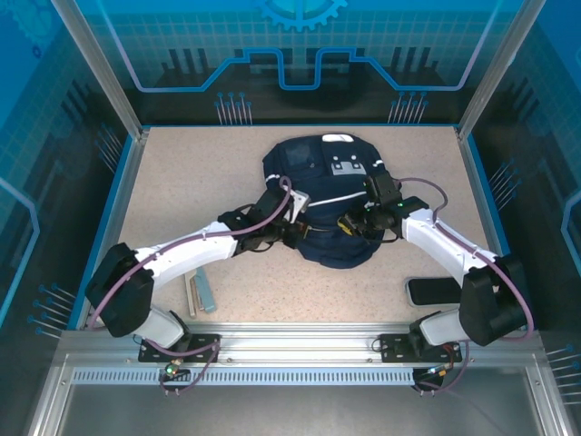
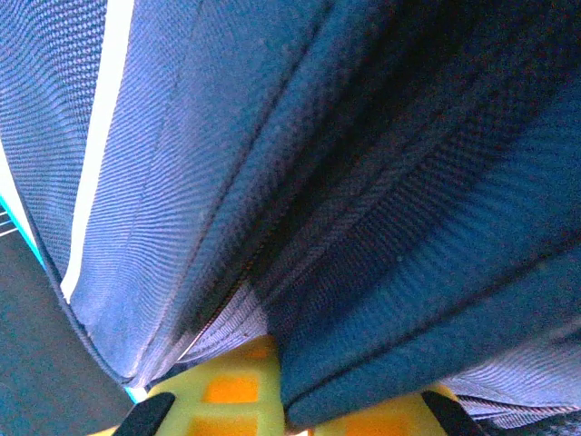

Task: Pack the student bag
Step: Unzip the student bag at the top-center of the table, then move the student bag to the top-center of the table.

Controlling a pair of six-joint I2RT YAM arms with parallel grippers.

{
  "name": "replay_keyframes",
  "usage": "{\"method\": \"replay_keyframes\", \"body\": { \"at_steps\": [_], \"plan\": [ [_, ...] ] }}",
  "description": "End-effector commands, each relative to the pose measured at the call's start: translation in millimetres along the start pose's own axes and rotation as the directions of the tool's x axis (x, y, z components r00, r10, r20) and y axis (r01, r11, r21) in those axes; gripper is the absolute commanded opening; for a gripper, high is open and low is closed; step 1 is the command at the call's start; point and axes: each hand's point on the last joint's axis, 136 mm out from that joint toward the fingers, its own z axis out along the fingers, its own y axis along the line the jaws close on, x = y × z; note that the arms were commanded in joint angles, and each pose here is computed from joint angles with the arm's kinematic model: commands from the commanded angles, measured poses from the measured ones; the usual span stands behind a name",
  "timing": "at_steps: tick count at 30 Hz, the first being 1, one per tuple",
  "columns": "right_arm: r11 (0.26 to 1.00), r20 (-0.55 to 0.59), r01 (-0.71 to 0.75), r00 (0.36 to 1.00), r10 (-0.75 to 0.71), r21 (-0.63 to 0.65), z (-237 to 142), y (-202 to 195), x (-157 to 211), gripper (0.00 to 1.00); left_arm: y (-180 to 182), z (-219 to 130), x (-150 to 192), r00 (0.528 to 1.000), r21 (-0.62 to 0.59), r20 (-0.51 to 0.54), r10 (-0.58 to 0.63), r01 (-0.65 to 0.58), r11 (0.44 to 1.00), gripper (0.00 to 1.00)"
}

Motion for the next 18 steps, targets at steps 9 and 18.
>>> {"method": "replay_keyframes", "body": {
  "at_steps": [9,18],
  "plan": [
    [0.993,0.027,0.112,0.993,-0.113,0.040,3,5,-11,0.02,84,-6,-28,0.990,-0.274,0.135,-0.051,0.087,0.958,0.00],
    [0.970,-0.066,0.241,0.969,-0.239,0.019,37,38,-2,0.00,145,11,-57,0.968,-0.395,0.206,-0.141,0.214,0.893,0.00]
  ]
}}
